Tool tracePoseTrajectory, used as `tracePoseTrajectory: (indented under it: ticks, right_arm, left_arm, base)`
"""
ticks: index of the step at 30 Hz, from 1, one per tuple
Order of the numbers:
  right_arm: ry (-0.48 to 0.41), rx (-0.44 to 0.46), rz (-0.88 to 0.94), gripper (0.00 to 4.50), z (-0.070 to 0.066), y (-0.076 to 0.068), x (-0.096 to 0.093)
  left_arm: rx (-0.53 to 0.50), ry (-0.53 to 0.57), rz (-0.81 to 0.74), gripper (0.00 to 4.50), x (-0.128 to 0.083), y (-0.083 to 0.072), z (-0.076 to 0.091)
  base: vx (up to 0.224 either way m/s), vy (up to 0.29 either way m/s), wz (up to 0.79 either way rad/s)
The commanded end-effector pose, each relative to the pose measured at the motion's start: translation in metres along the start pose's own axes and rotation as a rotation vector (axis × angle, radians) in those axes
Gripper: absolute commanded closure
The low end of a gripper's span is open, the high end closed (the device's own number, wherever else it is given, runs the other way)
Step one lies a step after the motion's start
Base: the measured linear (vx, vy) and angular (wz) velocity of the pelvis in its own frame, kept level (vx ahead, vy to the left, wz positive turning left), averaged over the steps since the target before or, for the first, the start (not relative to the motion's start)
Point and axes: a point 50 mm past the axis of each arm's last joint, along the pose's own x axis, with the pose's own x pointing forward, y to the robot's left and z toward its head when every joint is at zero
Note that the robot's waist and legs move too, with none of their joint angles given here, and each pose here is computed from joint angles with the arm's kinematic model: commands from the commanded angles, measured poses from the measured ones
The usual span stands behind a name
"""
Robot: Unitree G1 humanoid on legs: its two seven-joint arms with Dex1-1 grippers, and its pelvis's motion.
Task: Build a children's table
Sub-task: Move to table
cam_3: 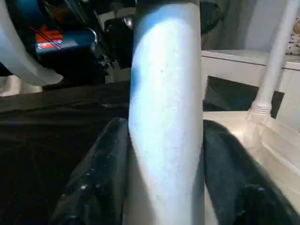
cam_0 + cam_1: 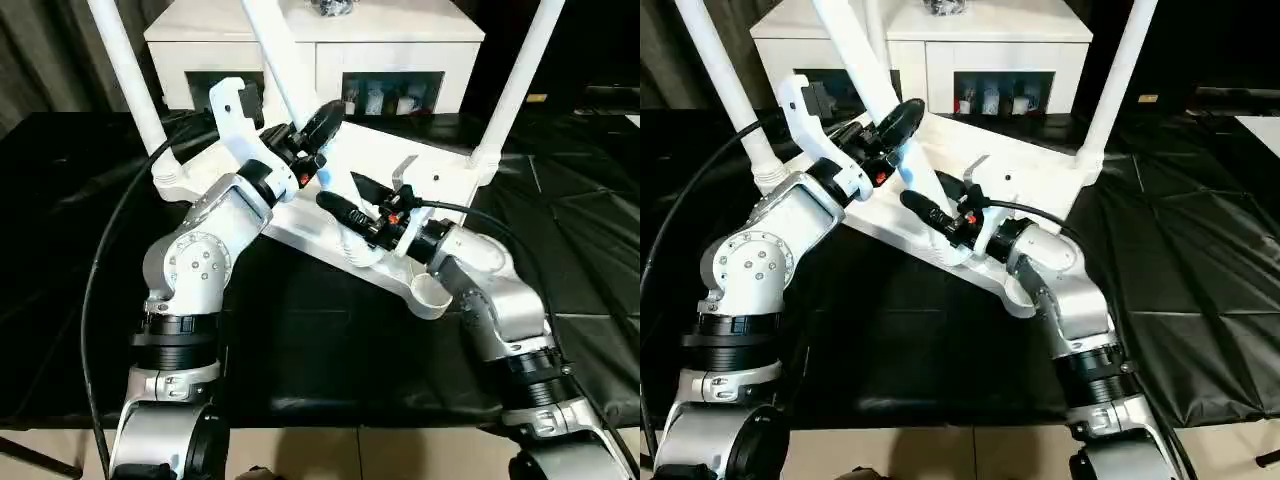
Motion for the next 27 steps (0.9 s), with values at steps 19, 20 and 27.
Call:
tracePoseTrajectory:
  ticks: [19,20,27]
  right_arm:
    - [0.170,0.359,0.528,0.75,0.014,0.008,-0.027]
    - [0.172,0.384,0.552,1.02,0.016,0.008,-0.029]
    - [0.171,0.418,0.585,1.50,0.018,0.010,-0.031]
  left_arm:
    - [-0.035,0.186,-0.737,2.67,-0.021,-0.033,0.028]
    - [-0.042,0.188,-0.751,2.67,-0.023,-0.030,0.030]
    - [-0.057,0.200,-0.790,2.67,-0.026,-0.028,0.030]
  base:
    - [0.000,0.000,0.00]
    - [0.000,0.000,0.00]
    - [0.000,0.000,0.00]
